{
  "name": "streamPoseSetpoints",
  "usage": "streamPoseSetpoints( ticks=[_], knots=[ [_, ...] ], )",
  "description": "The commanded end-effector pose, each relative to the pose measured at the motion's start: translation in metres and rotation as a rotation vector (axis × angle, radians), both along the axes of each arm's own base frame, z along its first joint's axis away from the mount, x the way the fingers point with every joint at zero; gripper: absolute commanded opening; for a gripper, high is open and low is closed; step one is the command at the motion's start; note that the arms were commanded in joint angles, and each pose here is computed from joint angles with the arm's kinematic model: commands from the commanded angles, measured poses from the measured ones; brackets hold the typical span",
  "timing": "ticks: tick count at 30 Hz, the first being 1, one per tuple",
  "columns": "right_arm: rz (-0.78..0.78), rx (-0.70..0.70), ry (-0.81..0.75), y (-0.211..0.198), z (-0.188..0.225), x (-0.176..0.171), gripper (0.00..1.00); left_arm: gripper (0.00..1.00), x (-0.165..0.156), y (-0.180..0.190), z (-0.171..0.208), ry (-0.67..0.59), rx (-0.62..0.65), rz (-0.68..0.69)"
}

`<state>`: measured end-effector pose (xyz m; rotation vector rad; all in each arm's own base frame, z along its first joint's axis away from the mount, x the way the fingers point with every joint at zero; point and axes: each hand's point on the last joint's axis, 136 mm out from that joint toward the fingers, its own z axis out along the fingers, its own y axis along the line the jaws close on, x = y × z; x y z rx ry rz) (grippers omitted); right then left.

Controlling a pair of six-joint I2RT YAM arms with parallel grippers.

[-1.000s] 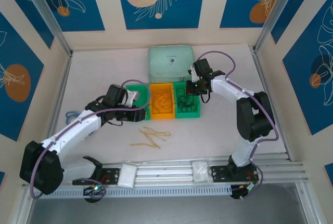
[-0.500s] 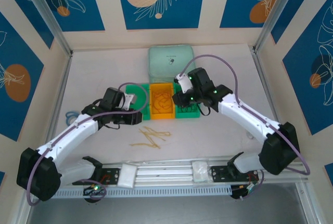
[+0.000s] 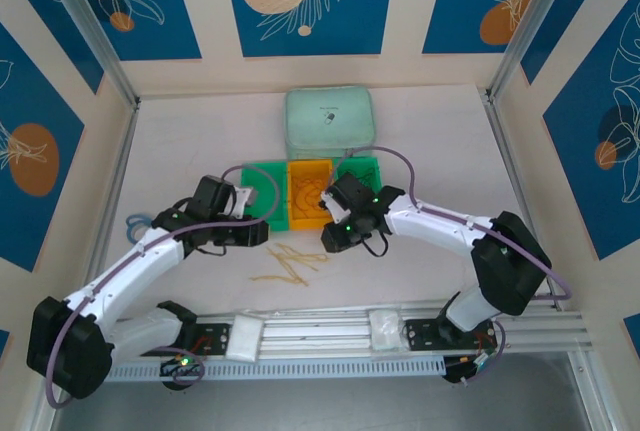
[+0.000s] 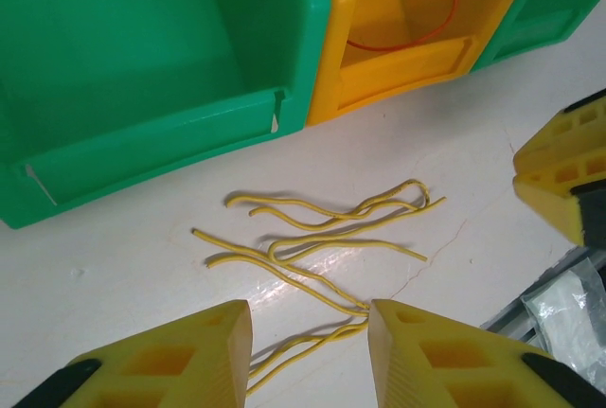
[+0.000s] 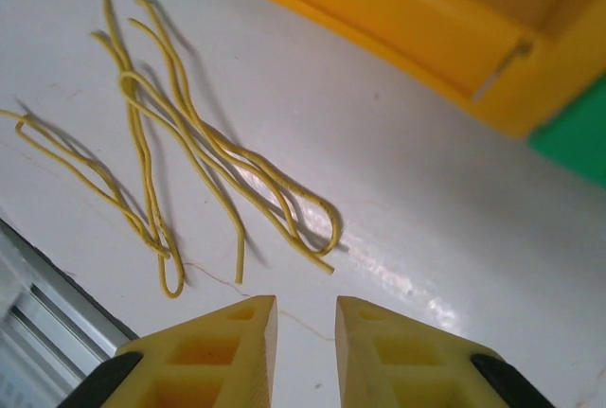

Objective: Untangle the cables

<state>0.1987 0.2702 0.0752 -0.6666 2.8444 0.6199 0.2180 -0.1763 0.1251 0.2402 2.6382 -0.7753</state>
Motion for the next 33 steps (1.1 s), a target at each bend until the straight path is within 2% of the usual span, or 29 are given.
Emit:
streamPoseSetpoints(
  ticks=[1, 7, 17, 33],
  knots=[
    [-0.113, 0.019, 0.108, 0.005, -0.008, -0.011, 0.25, 0.37, 0.002, 0.006, -0.002, -0.011, 0.006, 0.026],
    [-0.153, -0.019, 0.186, 0.005, -0.027, -0.019, 0.25, 0.38, 0.000, 0.006, -0.002, -0.014, -0.002, 0.022],
    [-0.189, -0.064, 0.224, 0.001, -0.051, -0.020, 0.25, 0.38, -0.003, 0.008, 0.000, -0.026, -0.002, 0.022],
    [-0.201, -0.006, 0.248, 0.009, -0.058, -0.014, 0.24, 0.38, -0.003, 0.009, 0.003, -0.037, 0.002, 0.019]
  ],
)
